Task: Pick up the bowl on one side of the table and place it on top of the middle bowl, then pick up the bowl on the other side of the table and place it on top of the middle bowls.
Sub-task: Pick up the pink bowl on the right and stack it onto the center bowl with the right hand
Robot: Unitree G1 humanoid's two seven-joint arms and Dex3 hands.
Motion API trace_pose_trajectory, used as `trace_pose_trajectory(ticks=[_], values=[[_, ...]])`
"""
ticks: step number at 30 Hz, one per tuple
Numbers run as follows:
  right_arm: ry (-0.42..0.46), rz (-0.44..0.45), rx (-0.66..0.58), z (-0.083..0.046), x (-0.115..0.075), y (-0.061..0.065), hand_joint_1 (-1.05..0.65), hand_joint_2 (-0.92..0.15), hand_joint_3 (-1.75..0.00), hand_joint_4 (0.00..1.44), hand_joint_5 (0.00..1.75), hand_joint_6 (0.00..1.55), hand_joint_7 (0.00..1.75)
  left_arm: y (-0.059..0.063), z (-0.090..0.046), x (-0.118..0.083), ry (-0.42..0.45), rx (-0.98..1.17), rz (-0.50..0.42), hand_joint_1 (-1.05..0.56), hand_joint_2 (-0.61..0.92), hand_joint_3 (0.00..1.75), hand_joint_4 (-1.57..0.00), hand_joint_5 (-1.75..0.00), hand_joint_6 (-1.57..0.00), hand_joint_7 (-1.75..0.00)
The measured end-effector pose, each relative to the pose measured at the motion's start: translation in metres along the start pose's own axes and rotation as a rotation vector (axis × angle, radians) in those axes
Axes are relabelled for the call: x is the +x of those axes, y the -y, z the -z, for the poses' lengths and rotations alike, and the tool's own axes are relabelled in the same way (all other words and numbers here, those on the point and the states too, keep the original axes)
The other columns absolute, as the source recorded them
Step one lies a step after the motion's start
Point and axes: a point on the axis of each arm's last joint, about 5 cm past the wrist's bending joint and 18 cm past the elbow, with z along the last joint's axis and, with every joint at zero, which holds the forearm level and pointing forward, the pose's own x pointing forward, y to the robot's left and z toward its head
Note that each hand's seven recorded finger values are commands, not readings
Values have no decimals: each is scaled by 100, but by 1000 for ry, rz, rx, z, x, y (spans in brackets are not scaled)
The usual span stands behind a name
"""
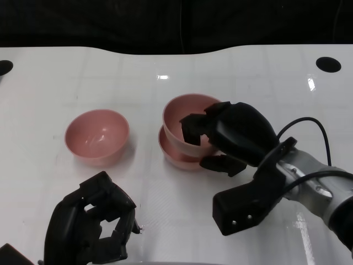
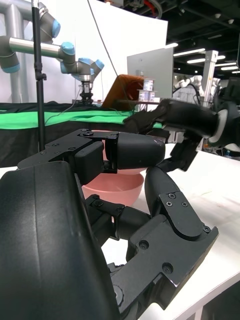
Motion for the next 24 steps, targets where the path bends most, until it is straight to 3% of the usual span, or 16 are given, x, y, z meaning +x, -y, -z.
trace_pose_trajectory(ticks=[1, 2, 3, 4, 6, 9, 14, 21, 24], values=[[-13, -30, -11, 1, 0, -4, -27, -73, -52, 85, 91, 89, 47, 0, 0, 0, 1, -1, 0, -24, 44, 121, -84, -160, -79, -135], [-30, -59, -15, 3, -1, -8, -29, -79, -45, 89, 65, 92, 27, 1, 0, 0, 2, -2, 1, -24, 44, 121, -84, -160, -79, -134], [-42, -90, -14, 4, -2, -11, -36, -87, -38, 81, 39, 83, 11, 1, 0, 0, 3, -3, 0, -24, 44, 121, -84, -160, -79, -134], [-48, -122, -14, 4, -2, -13, -38, -89, -36, 78, 30, 80, 6, 1, 0, 0, 3, -3, 0, -24, 44, 120, -84, -159, -80, -134], [-56, -187, -23, 6, -1, -14, -55, -92, -37, 48, 10, 49, 1, 1, 0, 0, 3, -4, 1, -24, 44, 120, -84, -159, -80, -133], [-75, -234, -38, 8, 1, -12, -60, -92, -38, 41, 5, 41, 0, 2, 0, 0, 4, -6, 0, -24, 45, 120, -85, -159, -81, -132], [-71, -235, -46, 9, 1, -10, -71, -92, -45, 27, 1, 31, 0, 3, 1, 1, 5, -9, 0, -23, 46, 118, -84, -159, -81, -130], [-55, -195, -62, 9, 0, -6, -72, -92, -48, 25, 0, 30, 0, 4, 1, 1, 6, -8, 2, -22, 46, 119, -84, -158, -81, -131], [-35, -121, -60, 5, -8, -4, -72, -92, -48, 24, 0, 29, 0, 3, 1, 2, 9, -5, -1, -21, 45, 120, -84, -158, -81, -131]])
